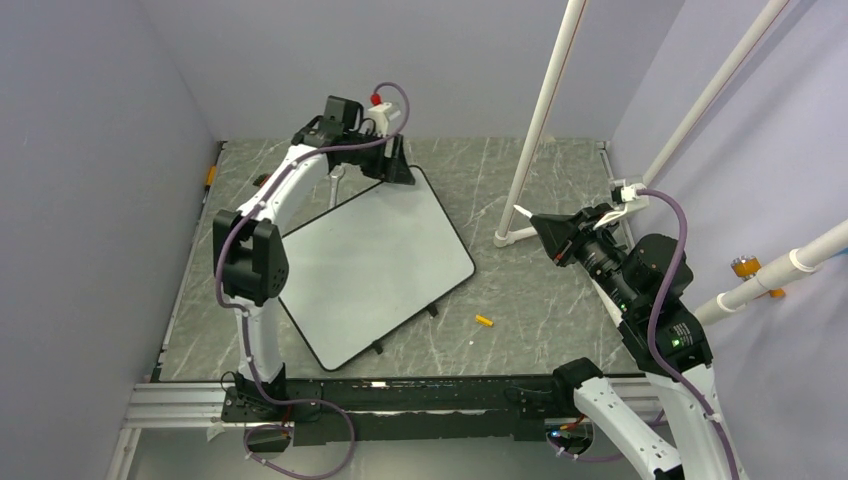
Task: Write a sentence on the whiteboard
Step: Adjust the whiteboard at the center of the board, then pick up the whiteboard from the whiteboard stand.
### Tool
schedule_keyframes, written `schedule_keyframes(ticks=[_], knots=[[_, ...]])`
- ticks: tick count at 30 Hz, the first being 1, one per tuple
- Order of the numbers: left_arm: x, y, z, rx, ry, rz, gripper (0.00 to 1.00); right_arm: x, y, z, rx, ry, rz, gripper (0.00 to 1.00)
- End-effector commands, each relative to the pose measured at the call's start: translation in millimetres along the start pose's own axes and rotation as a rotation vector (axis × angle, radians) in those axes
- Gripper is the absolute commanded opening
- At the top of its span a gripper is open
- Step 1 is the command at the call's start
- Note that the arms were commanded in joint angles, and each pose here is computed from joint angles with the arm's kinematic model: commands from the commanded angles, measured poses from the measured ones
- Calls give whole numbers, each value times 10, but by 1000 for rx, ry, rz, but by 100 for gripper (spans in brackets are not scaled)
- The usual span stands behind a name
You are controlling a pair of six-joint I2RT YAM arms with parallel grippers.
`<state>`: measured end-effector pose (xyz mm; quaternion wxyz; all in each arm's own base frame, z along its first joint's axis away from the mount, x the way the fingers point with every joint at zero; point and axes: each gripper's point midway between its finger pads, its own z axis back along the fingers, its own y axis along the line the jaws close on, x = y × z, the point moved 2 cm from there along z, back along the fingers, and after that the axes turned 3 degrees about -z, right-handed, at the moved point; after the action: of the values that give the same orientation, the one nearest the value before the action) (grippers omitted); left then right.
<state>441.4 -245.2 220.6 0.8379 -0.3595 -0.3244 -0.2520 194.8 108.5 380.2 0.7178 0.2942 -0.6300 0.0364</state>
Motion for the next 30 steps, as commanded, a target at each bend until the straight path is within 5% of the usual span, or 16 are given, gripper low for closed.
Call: schedule_keyframes(ticks=[1, 12, 23, 30], knots=[[134, -466, -49, -168, 8, -115, 76, 87, 9, 48, -5, -26, 22, 0], [265, -370, 746, 21, -39, -193, 95, 67, 202, -11, 117, 5, 15, 0], [-380, 94, 1599, 174, -128, -42, 90, -55, 556, -259, 366, 118, -50, 0], [-658, 148, 1487, -66, -122, 52, 80, -123, 704, -392, 456, 157, -81, 0]])
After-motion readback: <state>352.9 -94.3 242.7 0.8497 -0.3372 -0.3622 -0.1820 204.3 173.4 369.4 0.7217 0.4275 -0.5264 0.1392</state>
